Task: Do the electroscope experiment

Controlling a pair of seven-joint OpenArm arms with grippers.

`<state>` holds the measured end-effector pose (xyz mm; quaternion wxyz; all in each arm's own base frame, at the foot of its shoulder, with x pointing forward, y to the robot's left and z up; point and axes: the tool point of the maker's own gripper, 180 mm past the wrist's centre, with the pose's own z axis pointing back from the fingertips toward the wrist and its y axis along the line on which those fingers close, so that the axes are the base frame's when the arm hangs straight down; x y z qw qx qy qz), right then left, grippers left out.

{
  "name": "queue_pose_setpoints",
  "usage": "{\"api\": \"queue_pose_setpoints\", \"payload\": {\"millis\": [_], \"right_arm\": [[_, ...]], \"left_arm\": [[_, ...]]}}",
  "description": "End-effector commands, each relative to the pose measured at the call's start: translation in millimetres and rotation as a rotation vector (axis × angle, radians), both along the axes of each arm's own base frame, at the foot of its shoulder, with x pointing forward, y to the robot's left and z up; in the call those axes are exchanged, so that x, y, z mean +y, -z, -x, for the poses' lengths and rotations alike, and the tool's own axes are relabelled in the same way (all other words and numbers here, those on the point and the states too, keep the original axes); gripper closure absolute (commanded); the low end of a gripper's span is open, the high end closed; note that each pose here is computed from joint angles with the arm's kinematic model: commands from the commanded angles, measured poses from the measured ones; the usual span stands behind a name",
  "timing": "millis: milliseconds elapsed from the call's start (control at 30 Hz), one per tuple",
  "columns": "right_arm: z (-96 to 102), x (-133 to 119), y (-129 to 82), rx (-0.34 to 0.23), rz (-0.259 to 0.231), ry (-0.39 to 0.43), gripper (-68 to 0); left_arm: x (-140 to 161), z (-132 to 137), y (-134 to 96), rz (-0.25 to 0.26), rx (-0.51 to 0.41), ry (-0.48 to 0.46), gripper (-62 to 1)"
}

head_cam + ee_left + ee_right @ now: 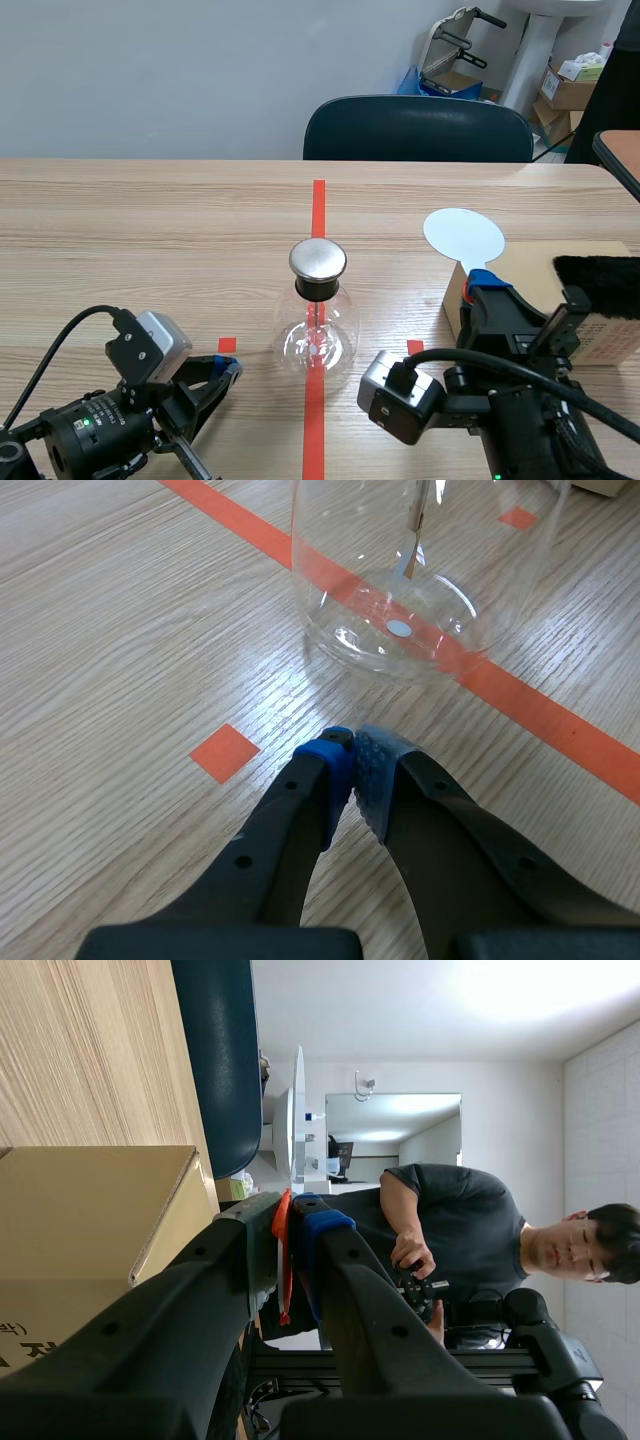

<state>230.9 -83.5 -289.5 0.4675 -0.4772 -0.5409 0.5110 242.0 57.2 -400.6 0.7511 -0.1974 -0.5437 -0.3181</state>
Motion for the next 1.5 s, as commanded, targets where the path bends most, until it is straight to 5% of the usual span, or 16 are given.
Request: {"api": "queue_pose_setpoints", "payload": {"millis": [0,700,1467], "right_arm": [[-2.8,-4,-8,-0.03,0.004,0.003,-1.0],[-3.4,-1,-10,-0.046,0.036,-0.029,-1.0],[14.3,54,-8,-0.051,0.075,-0.351,-1.0]], "left_arm": [[-4,1,-5,0.025,-0.009,0.003,-4.0],[-6,1,-5,0.03,-0.009,0.002,-4.0],[-7,2,-5,0.025,-0.01,0.007,-4.0]]}}
